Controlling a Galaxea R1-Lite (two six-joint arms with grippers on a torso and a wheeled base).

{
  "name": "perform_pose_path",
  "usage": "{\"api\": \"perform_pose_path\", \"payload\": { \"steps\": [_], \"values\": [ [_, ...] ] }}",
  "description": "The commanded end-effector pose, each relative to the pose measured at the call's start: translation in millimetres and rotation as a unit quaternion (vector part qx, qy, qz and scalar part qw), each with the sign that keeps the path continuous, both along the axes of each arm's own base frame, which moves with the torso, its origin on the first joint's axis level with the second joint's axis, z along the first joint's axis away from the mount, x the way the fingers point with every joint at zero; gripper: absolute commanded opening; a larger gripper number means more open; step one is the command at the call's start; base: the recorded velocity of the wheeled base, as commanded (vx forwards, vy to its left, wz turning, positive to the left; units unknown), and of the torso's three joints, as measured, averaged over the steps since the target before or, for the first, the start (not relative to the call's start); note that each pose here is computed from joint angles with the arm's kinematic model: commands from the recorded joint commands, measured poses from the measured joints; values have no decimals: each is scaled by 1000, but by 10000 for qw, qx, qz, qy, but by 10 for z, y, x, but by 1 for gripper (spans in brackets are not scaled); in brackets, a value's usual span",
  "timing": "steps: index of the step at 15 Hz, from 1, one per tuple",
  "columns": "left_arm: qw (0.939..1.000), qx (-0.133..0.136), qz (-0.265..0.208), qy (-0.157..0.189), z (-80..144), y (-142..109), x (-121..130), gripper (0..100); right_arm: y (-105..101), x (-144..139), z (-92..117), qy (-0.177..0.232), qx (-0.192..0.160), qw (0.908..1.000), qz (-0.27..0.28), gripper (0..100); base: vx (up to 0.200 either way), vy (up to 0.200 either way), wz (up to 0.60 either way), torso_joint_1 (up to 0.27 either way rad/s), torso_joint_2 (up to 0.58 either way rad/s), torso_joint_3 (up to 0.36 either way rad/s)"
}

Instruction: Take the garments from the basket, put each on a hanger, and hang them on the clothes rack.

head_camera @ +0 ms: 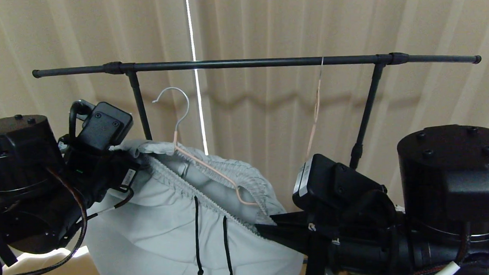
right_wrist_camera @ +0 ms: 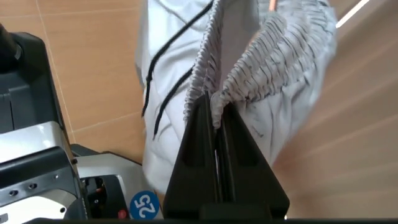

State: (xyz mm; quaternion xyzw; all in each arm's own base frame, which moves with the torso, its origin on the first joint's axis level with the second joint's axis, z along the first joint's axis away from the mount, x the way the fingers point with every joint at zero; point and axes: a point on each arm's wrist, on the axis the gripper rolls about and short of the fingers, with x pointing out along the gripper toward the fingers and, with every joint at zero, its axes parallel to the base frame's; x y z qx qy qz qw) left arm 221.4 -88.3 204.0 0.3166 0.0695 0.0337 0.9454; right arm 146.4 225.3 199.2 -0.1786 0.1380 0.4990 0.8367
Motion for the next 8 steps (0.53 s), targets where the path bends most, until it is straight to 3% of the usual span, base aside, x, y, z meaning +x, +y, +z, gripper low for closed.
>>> {"api": "perform_pose_path", "payload": {
  "steps": [1,6,7,8],
  "values": [
    [10000,13,-34,25,-14,-15,-3,0,12,9,10,-18,7,10000,-9,0,0,0,0,0,0,0],
    [9994,-173,-46,-299,102,-9,-26,0,-177,132,46,-114,-204,9991,-358,0,0,0,0,0,0,0],
    [9991,-258,-40,-328,99,-15,-14,0,-194,129,33,-88,-251,9990,-369,100,0,0,0,0,0,0],
    [9989,-319,-43,-334,99,-18,-15,0,-198,128,45,-127,-232,9989,-395,100,0,0,0,0,0,0]
  ]
}}
